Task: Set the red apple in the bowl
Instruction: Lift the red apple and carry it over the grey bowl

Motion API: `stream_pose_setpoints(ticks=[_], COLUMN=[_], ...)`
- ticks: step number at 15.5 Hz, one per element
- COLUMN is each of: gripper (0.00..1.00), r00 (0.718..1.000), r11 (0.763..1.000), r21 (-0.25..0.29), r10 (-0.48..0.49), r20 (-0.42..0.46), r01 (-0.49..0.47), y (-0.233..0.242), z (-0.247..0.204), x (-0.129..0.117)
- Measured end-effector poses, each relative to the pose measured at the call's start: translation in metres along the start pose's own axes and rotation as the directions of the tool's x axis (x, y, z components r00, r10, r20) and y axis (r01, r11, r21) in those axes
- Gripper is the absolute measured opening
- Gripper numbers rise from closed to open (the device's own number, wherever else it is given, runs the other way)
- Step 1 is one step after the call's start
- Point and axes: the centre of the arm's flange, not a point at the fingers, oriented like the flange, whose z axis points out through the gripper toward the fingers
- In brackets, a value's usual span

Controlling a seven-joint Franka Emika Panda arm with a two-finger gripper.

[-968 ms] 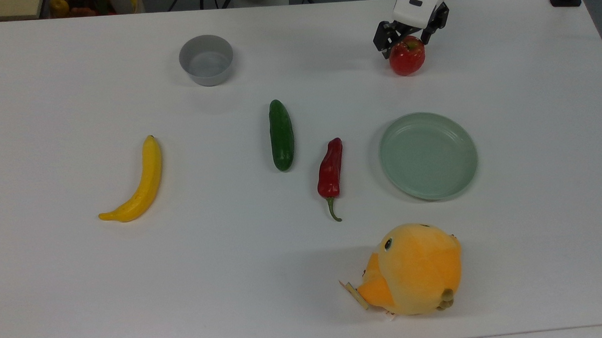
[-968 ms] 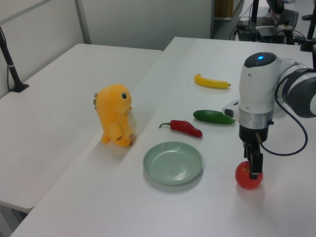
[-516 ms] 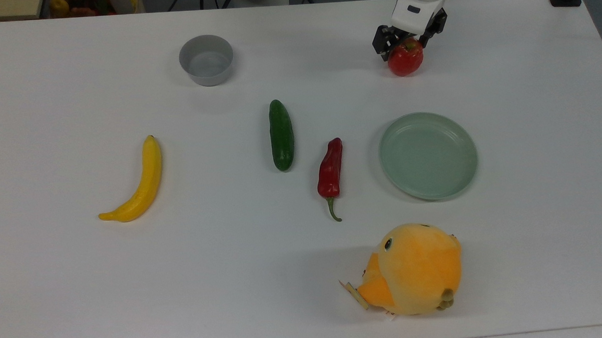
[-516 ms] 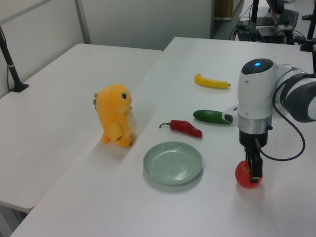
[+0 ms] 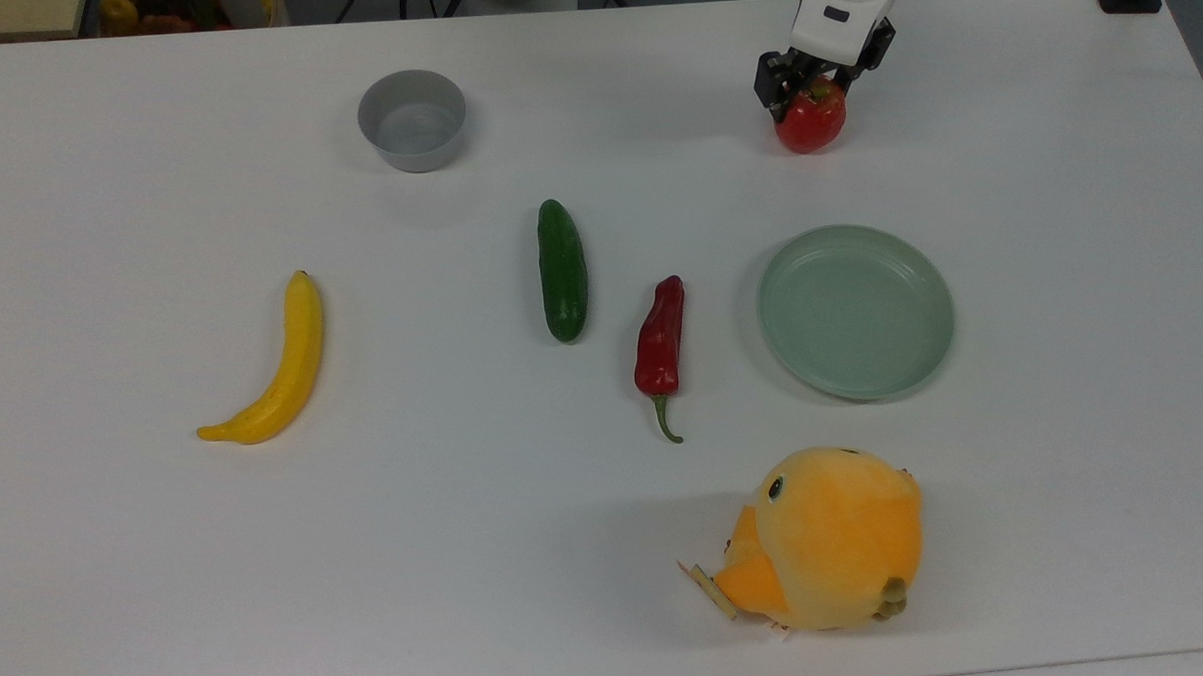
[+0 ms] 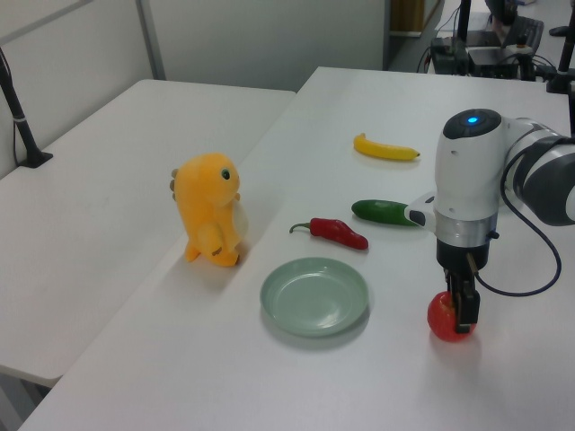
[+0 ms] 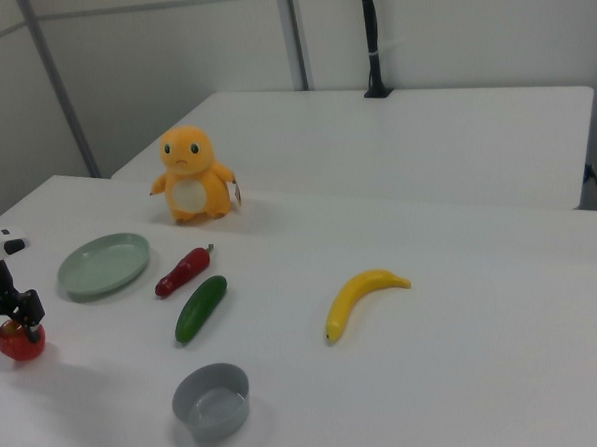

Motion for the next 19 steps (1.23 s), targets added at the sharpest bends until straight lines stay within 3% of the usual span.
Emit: stream_pose_setpoints(ticks=[7,13,19], gripper=[0.77,0.77,0.75], r00=[1.000,0.999,0.993], r11=[1.000,0.996,0.990], r21=[-0.028,-0.075,-0.097], r10=[-0.004,0.040,0.108], r20=[0.022,0.022,0.054], r01=[0.004,-0.039,-0.102], y=[0.002,0.021,0.094], z=[-0.019,-0.109,-0.193], x=[-0.003,-0.009,-0.023])
